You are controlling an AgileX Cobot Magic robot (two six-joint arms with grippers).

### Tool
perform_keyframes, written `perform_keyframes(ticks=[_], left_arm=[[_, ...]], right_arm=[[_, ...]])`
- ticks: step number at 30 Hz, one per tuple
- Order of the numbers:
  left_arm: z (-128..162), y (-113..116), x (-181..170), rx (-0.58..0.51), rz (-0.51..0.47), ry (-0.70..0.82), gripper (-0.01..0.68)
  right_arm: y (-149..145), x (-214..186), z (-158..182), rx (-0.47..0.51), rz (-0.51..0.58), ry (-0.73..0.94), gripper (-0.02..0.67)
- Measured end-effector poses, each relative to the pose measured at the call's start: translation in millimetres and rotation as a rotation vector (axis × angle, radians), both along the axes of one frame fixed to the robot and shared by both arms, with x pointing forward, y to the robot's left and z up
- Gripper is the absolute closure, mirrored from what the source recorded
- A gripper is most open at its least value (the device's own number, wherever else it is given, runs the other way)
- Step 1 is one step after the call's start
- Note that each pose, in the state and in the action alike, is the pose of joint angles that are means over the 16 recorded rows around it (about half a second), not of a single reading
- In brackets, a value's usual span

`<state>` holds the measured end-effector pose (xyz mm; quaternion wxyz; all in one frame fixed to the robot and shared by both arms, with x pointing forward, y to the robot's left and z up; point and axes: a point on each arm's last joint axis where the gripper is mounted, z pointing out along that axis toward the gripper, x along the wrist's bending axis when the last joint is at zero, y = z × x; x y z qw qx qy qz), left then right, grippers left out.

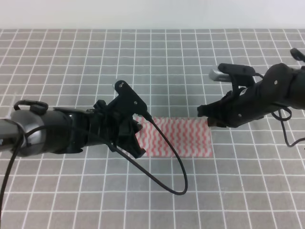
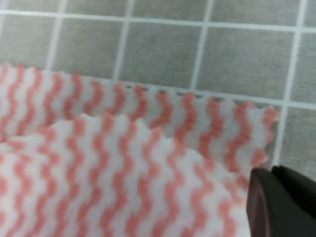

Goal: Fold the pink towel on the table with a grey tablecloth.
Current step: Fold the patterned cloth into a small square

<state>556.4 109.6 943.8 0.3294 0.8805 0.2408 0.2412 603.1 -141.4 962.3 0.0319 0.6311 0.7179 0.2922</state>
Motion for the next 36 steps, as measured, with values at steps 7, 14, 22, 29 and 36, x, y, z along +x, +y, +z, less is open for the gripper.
perform_keyframes(ticks=[7, 14, 22, 29, 36], left_arm=[[0, 0, 0, 0.001, -0.001, 0.000, 0.675], [-1, 0, 0, 0.003, -0.001, 0.000, 0.675], [-1, 0, 0, 0.003, -0.002, -0.001, 0.675], [-1, 0, 0, 0.003, -0.001, -0.001, 0.675], [-1, 0, 0, 0.004, -0.002, -0.001, 0.675]], right_arm=[[-2, 3, -9, 0.001, -0.017, 0.014, 0.664], [-1, 6, -14, 0.003, -0.028, 0.015, 0.664], [-1, 8, -14, 0.012, -0.045, -0.006, 0.664], [-1, 10, -13, 0.019, -0.059, -0.030, 0.664], [-2, 12, -12, 0.023, -0.069, -0.047, 0.664]])
